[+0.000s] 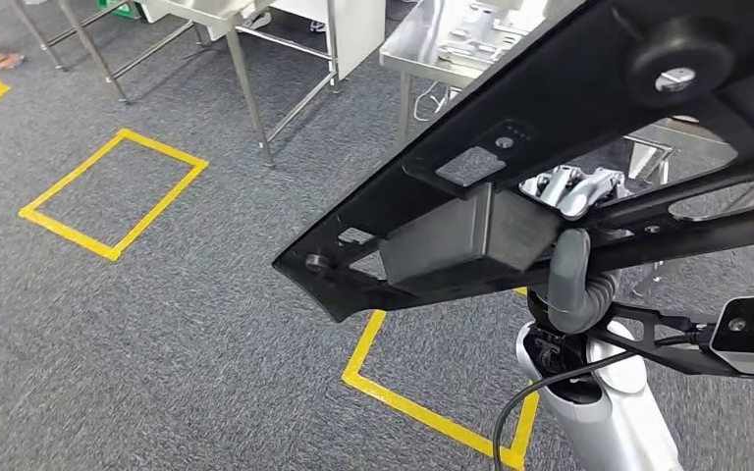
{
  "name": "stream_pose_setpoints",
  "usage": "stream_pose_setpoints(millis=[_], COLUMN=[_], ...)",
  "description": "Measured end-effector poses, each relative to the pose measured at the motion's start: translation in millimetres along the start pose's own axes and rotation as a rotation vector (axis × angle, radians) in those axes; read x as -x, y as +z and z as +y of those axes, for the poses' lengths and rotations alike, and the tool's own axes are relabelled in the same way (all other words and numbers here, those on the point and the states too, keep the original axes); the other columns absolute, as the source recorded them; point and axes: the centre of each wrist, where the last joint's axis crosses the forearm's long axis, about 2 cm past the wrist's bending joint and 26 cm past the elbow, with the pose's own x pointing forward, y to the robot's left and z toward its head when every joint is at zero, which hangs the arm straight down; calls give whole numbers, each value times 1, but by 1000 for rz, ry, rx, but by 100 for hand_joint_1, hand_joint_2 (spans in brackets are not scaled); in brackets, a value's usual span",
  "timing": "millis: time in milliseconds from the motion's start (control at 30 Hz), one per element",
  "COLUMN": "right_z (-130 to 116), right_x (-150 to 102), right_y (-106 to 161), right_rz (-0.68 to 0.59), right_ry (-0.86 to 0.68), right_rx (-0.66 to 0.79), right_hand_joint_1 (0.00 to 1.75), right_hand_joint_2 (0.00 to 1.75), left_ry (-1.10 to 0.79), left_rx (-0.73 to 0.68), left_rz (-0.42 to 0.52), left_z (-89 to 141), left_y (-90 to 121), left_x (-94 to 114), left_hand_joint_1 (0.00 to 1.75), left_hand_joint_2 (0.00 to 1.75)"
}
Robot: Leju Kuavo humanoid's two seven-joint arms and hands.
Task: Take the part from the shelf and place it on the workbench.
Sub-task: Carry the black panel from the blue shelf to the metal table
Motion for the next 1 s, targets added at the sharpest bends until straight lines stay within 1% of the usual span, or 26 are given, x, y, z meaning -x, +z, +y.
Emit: stream_pose_setpoints(millis=[200, 467, 833, 1000], right_z=[2, 6, 9, 9], right_x=[3, 8, 13, 14], right_y=[-6, -2, 6, 5], right_rz=[-11, 0, 17, 12], right_ry=[7, 12, 26, 41], right_rx=[8, 35, 56, 60], right_hand_joint_1=[175, 175, 175, 175], right_hand_joint_2=[175, 175, 175, 175], left_ry=[1, -11, -24, -25], left_rx=[-10, -25, 20, 47], left_rz=[-5, 5, 13, 8], left_z=[2, 12, 9, 7], left_y=[-1, -3, -3, -3], left_x=[-1, -3, -4, -5], left_hand_joint_1=[0, 0, 0, 0], left_hand_joint_2=[175, 175, 175, 175])
